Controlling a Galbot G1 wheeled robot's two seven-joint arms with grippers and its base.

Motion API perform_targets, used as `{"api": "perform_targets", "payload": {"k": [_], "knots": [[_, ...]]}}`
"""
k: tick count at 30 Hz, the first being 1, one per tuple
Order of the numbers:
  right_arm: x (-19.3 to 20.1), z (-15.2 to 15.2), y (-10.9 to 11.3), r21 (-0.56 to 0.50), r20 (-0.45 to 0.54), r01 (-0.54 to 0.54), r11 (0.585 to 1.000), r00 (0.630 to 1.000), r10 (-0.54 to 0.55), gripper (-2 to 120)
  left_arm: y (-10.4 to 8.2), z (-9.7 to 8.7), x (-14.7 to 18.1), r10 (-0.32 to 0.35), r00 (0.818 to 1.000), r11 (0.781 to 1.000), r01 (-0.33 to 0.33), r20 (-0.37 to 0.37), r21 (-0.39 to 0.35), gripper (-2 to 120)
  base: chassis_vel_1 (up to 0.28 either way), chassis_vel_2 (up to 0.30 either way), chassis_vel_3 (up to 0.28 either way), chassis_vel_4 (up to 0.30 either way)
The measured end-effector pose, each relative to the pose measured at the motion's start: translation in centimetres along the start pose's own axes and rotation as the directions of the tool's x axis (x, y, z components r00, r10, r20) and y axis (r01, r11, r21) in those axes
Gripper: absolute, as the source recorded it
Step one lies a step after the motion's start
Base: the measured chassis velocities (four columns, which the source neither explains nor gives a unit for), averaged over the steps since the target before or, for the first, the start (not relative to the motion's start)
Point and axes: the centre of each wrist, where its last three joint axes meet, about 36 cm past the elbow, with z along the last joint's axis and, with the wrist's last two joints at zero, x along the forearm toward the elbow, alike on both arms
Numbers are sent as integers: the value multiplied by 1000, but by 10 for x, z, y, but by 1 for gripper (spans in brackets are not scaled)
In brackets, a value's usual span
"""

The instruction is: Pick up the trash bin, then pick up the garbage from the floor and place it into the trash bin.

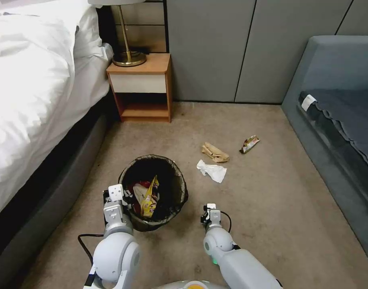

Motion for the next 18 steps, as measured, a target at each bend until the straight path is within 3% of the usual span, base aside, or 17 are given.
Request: {"api": "perform_targets", "payload": {"k": [12, 15, 18], "knots": [[-2, 0, -7, 14, 53, -3, 1000, 999, 3, 0, 0, 0, 0, 1, 1000, 1000, -1, 1, 2, 1, 0, 0, 0, 0], [5, -11, -15, 6, 141, -20, 1000, 990, 19, 0, 0, -1, -1, -1, 1000, 1000, 1, 3, 3, 1, 0, 0, 0, 0], [22, -29, -25, 19, 351, -39, 999, 936, 30, 0, 1, 2, -5, -1, 1000, 1000, 1, -5, -3, 1, 0, 0, 0, 0]]}}
